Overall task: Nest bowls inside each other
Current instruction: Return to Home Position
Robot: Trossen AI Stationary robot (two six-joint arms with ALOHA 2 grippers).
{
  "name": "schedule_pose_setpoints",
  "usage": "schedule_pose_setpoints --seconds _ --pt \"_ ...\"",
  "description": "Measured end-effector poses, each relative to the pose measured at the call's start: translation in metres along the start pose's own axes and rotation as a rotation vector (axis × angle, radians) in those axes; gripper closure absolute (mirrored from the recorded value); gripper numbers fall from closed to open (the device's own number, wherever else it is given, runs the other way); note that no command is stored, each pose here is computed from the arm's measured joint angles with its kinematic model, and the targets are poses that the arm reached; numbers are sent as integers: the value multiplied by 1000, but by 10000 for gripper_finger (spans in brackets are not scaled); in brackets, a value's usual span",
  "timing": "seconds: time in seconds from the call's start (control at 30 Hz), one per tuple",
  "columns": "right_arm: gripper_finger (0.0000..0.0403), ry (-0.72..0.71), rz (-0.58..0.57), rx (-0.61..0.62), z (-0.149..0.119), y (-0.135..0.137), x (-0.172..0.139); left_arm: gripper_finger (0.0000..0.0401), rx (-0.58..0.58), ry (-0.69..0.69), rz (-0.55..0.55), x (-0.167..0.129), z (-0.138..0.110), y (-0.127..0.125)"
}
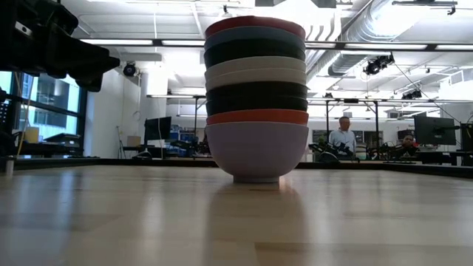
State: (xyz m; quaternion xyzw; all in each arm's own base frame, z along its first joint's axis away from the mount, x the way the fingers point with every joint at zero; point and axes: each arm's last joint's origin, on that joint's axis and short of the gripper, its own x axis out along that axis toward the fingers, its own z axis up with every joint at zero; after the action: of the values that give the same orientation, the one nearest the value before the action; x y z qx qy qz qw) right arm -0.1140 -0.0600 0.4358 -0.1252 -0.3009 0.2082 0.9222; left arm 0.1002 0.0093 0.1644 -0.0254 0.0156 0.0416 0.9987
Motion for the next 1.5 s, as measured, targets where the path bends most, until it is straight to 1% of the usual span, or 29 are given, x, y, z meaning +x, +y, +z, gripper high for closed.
schedule_pose_setpoints --seconds 0.1,0.17,0.37,0.6,0.83,0.93,1.03,1.2,1.37,1.43,1.5 --pt "292 -56 -43 18 -14 11 -1 270 0 0 0 0 0 0" --pt "292 -62 -68 24 -24 17 3 270 0 0 0 0 0 0" --pt "292 -45 -139 11 -48 31 26 270 0 0 0 0 0 0" --pt "292 -23 -219 -26 -88 42 55 270 0 0 0 0 0 0" --pt "292 20 -357 26 -133 46 72 270 0 0 0 0 0 0" --pt "292 37 -364 36 -151 48 78 270 0 0 0 0 0 0" --pt "292 90 -360 51 -168 51 82 270 0 0 0 0 0 0" --pt "292 168 -351 124 -193 56 86 270 0 0 0 0 0 0" --pt "292 284 -340 231 -218 62 85 270 0 0 0 0 0 0" --pt "292 314 -349 260 -226 64 84 270 0 0 0 0 0 0" --pt "292 348 -382 272 -236 66 83 270 0 0 0 0 0 0"
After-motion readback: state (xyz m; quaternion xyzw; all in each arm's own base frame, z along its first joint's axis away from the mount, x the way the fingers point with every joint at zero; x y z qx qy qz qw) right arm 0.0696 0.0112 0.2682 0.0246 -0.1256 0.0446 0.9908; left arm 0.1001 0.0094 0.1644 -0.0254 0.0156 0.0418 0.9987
